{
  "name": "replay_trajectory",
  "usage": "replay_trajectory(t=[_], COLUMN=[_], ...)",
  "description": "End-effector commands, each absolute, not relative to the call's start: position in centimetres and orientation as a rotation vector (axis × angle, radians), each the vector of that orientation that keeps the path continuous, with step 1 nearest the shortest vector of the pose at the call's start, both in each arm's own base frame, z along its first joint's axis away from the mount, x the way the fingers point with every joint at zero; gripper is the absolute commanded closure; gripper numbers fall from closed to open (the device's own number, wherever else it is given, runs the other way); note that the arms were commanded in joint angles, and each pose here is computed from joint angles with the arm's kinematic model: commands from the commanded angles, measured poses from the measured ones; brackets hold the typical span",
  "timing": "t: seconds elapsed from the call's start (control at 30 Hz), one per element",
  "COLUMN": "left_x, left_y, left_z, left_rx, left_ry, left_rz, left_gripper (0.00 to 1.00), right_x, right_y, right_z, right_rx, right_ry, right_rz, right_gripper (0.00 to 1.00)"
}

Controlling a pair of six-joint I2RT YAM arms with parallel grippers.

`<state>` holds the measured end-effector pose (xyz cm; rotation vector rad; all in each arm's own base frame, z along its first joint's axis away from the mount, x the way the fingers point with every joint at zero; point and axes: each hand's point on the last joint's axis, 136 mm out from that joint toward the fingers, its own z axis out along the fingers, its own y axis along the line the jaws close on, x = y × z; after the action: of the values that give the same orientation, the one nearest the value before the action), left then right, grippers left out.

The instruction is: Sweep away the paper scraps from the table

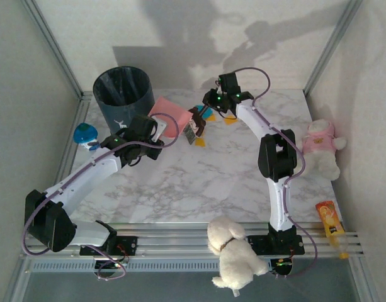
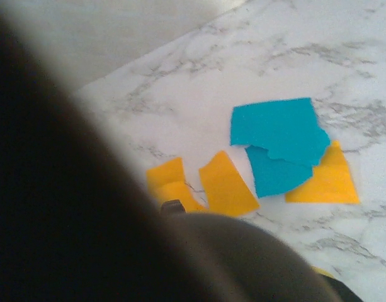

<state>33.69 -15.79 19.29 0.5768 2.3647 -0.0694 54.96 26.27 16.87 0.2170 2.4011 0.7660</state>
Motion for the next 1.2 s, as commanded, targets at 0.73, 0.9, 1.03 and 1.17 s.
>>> replay_trajectory(t=[0.73,0.9,1.03,1.17], left_x=[31.8,31.5,31.2,30.6], left_y=[-18.2,-18.3,-18.4,-18.7], left_z=[17.8,16.9,15.8,14.4], left_rx=[0.772,0.806,0.843,0.889], left_ry=[2.372,2.404,2.440,2.493], left_rz=[-0.109,-0.077,-0.064,-0.065], left_gripper=[1.00,1.00,1.00,1.00], right_x=[46.2,44.2,43.0,42.1], right_y=[16.9,15.3,15.5,16.1], right_z=[14.2,15.6,17.2,19.5], right_rx=[0.185,0.164,0.105,0.075], right_ry=[2.503,2.479,2.439,2.356], right_rz=[0.268,0.210,0.260,0.357], right_gripper=[1.00,1.00,1.00,1.00])
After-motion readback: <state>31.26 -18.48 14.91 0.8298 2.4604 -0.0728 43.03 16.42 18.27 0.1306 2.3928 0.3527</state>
